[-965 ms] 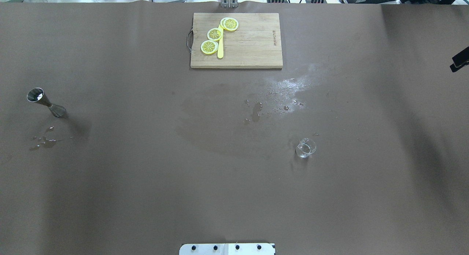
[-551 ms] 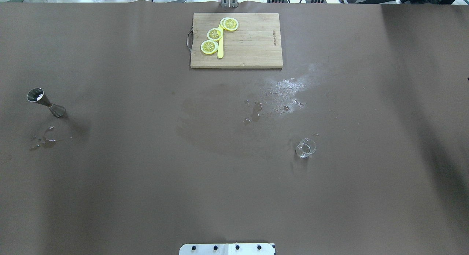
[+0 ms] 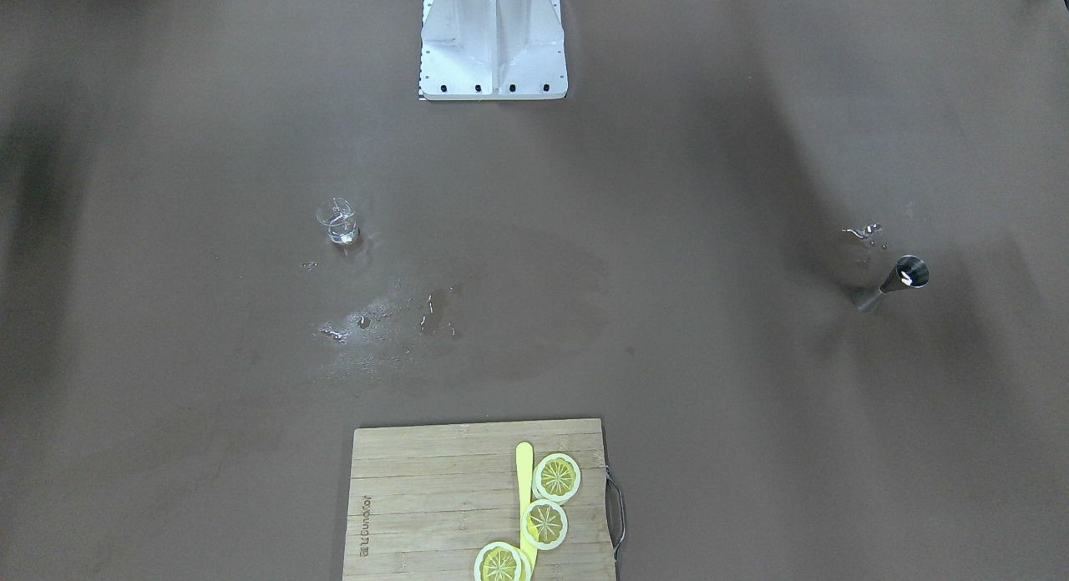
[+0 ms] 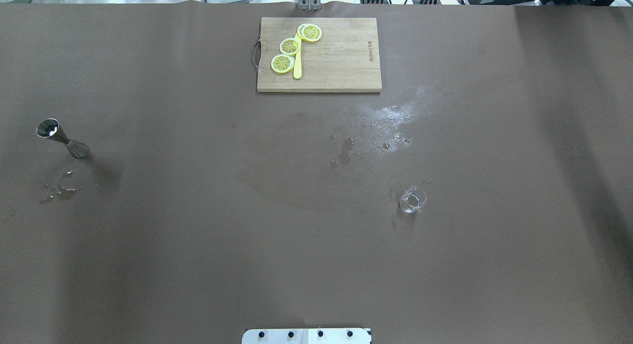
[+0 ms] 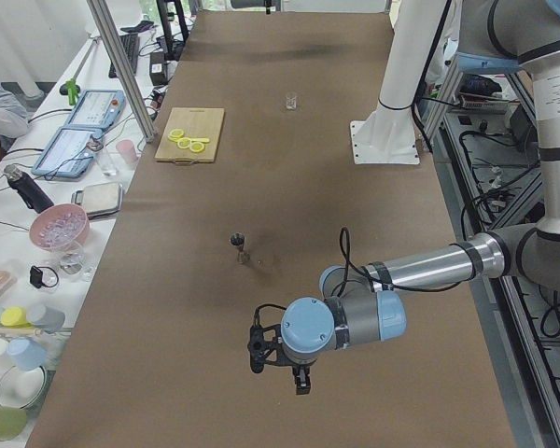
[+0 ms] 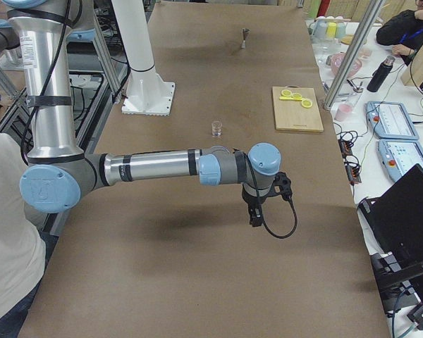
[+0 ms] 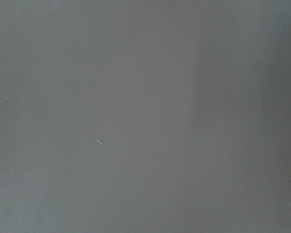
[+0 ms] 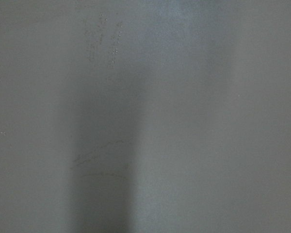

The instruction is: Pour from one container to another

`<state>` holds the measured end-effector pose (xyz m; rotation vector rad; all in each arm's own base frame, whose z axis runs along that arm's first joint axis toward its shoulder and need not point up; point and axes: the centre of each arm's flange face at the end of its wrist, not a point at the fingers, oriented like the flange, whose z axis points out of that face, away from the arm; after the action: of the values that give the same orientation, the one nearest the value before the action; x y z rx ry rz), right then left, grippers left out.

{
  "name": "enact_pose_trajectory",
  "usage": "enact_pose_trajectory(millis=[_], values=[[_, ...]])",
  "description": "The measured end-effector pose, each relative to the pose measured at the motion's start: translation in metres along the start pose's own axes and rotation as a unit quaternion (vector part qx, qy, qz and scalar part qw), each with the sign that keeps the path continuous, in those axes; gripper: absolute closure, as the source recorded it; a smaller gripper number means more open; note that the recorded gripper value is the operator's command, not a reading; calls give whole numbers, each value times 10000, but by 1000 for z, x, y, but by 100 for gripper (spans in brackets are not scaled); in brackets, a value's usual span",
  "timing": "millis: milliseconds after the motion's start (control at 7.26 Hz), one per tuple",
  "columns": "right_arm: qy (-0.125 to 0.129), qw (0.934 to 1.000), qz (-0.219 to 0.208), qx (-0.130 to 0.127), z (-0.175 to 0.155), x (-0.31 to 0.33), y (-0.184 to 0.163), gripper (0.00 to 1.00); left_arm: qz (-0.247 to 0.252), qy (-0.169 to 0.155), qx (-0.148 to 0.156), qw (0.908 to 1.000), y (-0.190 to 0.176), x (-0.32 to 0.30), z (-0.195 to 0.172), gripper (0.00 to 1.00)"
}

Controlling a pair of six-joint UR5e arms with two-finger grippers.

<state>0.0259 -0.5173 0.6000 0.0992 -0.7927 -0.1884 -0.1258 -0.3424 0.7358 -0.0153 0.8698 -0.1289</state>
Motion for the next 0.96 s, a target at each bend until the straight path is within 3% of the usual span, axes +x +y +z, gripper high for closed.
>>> enact_pose_trajectory(millis=[965], values=[[-121, 9996, 172, 205, -24, 13, 8, 0, 7, -2, 98, 10000, 48, 17, -16, 2]])
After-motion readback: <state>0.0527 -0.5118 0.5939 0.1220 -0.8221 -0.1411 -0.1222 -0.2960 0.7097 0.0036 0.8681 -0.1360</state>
